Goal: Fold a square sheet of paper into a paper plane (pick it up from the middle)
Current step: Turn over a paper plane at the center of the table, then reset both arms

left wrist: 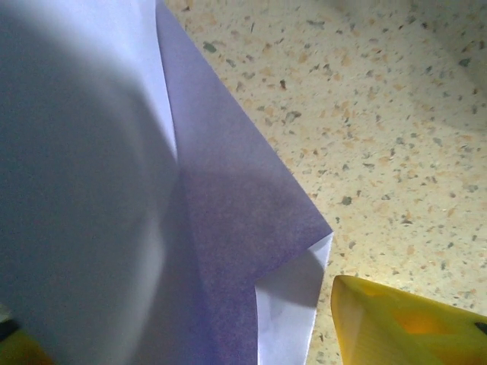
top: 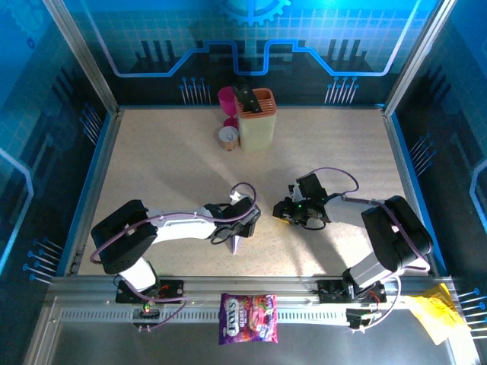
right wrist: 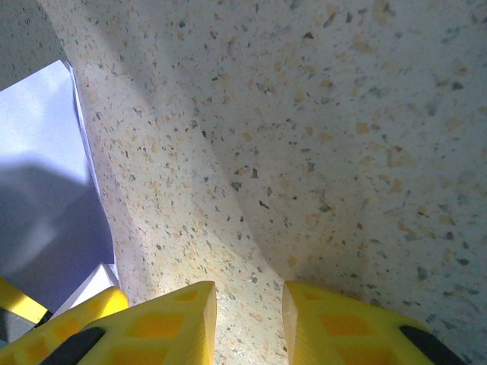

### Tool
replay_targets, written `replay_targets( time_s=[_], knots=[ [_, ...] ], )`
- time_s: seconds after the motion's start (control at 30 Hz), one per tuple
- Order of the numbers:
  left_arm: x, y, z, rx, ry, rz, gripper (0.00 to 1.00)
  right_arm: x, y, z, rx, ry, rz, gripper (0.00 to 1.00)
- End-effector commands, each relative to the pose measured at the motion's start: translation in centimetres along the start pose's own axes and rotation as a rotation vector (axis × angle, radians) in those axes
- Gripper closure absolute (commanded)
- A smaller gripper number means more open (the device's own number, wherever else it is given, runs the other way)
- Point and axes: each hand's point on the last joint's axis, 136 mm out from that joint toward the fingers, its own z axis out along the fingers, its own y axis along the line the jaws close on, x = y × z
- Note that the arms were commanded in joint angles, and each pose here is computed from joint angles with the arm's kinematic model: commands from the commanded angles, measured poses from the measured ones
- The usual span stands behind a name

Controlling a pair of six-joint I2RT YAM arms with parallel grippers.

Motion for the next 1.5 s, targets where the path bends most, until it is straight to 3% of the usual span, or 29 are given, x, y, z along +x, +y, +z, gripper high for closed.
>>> replay_targets(
  time_s=[0.0, 0.53, 0.87, 0.9, 0.97, 1.0, 1.03, 1.07, 1.1, 1.2, 1.33, 1.47],
  knots=[
    [-1.9, -0.9, -2.0, 0.034, -0.030, 0.025, 0.39, 0.7, 0.2, 0.4, -0.005, 0.035, -0.017, 0.71],
    [-3.8, -1.1, -4.0, 0.044, -0.090, 0.039, 0.37, 0.7, 0.6, 0.4, -0.013, 0.035, -0.024, 0.71],
    [-7.9, -0.1, -9.2, 0.077, -0.226, 0.007, 0.27, -0.3, 2.0, -1.3, -0.010, -0.004, -0.055, 0.70],
    [-8.5, 0.3, -9.8, 0.078, -0.240, -0.006, 0.25, -0.7, 2.3, -2.0, -0.006, -0.020, -0.061, 0.67],
    [-9.4, 1.5, -10.9, 0.070, -0.272, -0.027, 0.14, -1.7, 2.8, -3.5, 0.000, -0.061, -0.072, 0.54],
    [-9.9, 2.4, -11.5, 0.060, -0.290, -0.042, 0.04, -2.3, 2.9, -4.6, 0.016, -0.090, -0.075, 0.43],
    [-10.4, 3.4, -11.9, 0.048, -0.301, -0.060, 0.00, -3.1, 2.9, -5.7, 0.036, -0.122, -0.080, 0.30],
    [-10.9, 4.4, -12.4, 0.038, -0.313, -0.081, 0.00, -3.9, 3.1, -7.0, 0.050, -0.159, -0.090, 0.06],
    [-11.5, 5.7, -12.8, 0.023, -0.326, -0.104, 0.00, -4.8, 3.1, -8.5, 0.073, -0.202, -0.098, 0.01],
    [-13.1, 10.0, -13.8, -0.080, -0.380, -0.153, 0.00, -7.4, 1.9, -13.0, 0.182, -0.325, -0.096, 0.01],
    [-15.6, 16.6, -15.7, -0.271, -0.544, -0.209, 0.00, -11.6, -0.3, -20.1, 0.401, -0.562, -0.074, 0.01],
    [-16.4, 23.1, -17.3, -0.366, -0.686, -0.324, 0.00, -14.7, -3.4, -24.2, 0.614, -0.761, -0.090, 0.01]
  ],
)
